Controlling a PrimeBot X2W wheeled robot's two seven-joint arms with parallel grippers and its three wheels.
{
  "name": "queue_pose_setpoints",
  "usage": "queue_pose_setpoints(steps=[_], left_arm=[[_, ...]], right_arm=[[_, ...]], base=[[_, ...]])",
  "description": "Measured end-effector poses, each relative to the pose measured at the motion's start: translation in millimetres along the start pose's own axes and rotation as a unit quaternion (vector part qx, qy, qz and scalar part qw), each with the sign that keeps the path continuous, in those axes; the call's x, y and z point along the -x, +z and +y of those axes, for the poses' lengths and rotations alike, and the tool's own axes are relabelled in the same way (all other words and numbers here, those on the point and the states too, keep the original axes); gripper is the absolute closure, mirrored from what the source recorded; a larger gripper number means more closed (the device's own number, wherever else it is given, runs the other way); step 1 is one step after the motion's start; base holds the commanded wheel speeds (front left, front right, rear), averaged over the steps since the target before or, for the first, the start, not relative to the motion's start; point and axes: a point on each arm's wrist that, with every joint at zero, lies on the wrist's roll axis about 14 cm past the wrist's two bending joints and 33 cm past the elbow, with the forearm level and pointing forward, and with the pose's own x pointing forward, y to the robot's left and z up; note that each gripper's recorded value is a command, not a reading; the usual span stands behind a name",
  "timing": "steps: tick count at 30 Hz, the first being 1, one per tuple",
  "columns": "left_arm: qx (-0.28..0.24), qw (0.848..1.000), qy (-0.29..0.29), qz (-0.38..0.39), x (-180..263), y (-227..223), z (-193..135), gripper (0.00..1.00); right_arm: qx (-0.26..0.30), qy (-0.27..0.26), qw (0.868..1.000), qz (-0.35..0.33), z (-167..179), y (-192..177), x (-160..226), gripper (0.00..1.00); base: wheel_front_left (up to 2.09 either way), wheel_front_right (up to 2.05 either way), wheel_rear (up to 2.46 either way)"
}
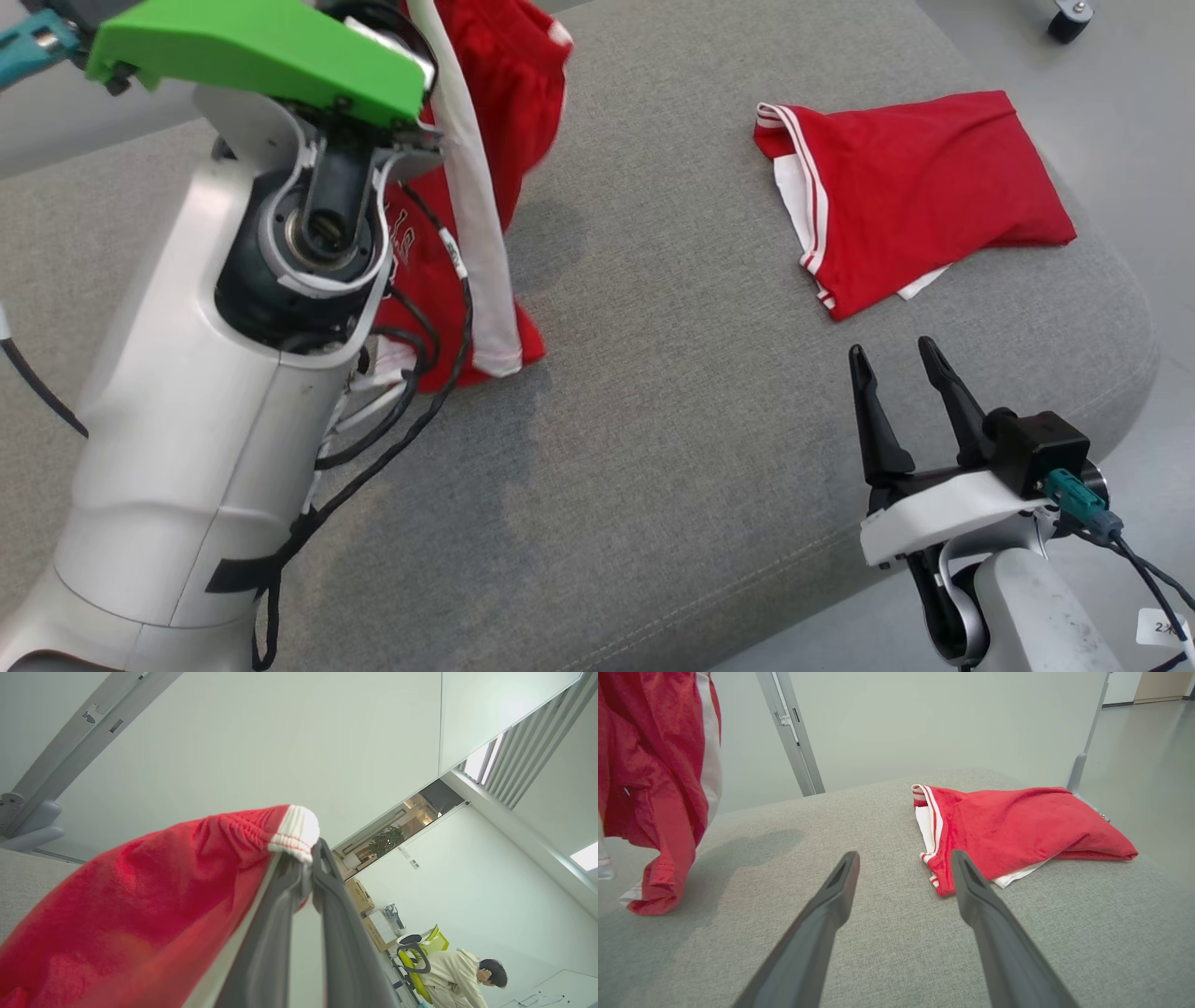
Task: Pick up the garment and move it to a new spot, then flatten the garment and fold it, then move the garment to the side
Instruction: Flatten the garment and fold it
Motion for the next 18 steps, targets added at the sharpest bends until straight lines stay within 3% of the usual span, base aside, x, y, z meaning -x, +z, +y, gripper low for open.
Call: queue_pose_setpoints(steps=[5,9,12,15,18], left_arm=[[0.071,0.995,0.006,-0.069,-4.5,30.1,-22.0,1.00],[0.112,0.984,0.045,-0.132,6.0,53.2,-9.5,1.00],[0.107,0.973,0.088,-0.186,26.5,67.1,22.4,1.00],[0.126,0.950,0.178,-0.222,62.3,71.9,87.9,1.00],[0.130,0.907,0.285,-0.281,122.6,85.9,162.8,1.00]], right_arm=[[-0.010,-0.008,1.000,-0.001,-4.5,0.7,2.6,0.00],[-0.014,-0.010,1.000,0.001,-5.0,-1.5,3.2,0.00],[-0.017,-0.010,1.000,0.002,-4.4,-2.4,1.8,0.00],[-0.020,-0.006,1.000,0.006,-1.8,-5.7,0.5,0.00],[-0.015,0.002,1.000,0.014,3.3,-10.7,-1.6,0.00]], base=[[0.00,0.00,0.00],[0.00,0.00,0.00],[0.00,0.00,0.00],[0.00,0.00,0.00],[0.00,0.00,0.00]])
